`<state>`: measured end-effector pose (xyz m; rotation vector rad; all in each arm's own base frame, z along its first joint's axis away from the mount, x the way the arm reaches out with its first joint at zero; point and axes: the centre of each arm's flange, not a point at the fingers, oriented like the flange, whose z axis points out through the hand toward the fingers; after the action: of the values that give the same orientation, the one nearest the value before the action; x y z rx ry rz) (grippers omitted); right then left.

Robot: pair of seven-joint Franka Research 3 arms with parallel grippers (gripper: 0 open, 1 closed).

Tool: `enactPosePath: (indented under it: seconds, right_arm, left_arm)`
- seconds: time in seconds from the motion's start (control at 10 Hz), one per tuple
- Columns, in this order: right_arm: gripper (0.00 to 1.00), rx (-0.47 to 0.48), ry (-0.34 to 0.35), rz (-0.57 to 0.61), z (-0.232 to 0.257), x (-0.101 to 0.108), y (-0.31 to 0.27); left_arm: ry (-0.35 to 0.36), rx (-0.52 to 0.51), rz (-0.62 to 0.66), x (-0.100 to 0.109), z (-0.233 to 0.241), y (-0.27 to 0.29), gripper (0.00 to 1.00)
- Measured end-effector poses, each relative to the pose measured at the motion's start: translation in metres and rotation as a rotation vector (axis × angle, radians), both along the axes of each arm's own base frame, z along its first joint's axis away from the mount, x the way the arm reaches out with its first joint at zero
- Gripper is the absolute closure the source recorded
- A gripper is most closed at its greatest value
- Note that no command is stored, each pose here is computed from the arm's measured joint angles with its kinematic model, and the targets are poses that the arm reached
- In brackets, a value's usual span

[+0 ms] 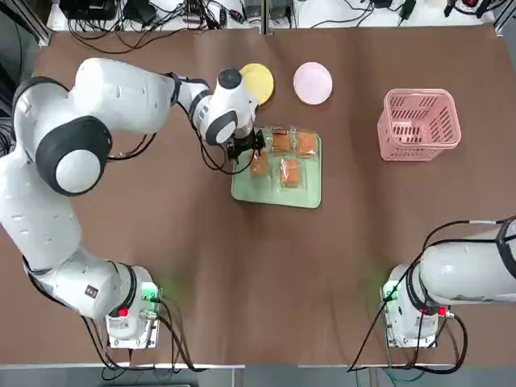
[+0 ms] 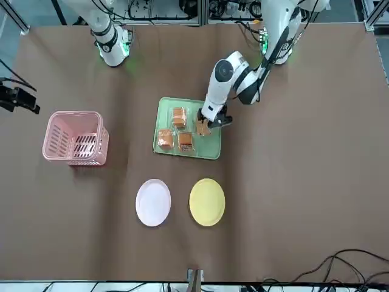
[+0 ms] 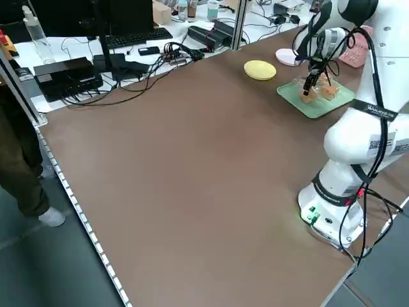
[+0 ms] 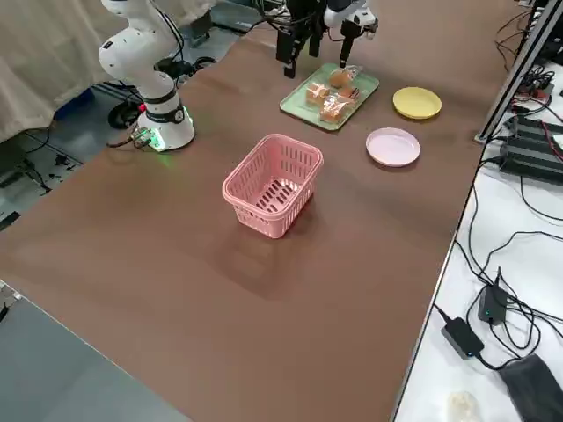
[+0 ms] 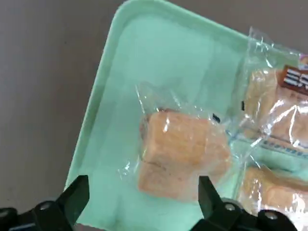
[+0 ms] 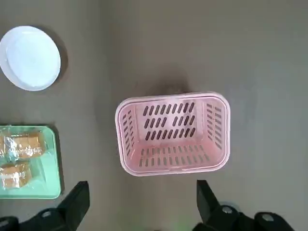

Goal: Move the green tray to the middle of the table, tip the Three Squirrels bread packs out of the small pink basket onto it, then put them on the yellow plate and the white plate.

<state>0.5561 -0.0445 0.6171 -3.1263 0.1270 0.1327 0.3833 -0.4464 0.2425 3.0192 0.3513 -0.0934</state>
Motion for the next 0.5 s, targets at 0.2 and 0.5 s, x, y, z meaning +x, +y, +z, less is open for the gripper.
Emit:
enactPosePath:
  seconds: [0.2, 0.5]
  right_arm:
    - [0.03, 0.000, 0.008, -0.005, -0.004, -0.001, -0.002]
    - [0.03, 0.000, 0.007, -0.018, -0.003, -0.003, -0.009]
  left_arm:
    - [-0.005, -0.009, -0.010, -0.009, -0.001, -0.011, 0.00]
    - [-0.017, 0.003, -0.040, -0.001, -0.020, -0.014, 0.00]
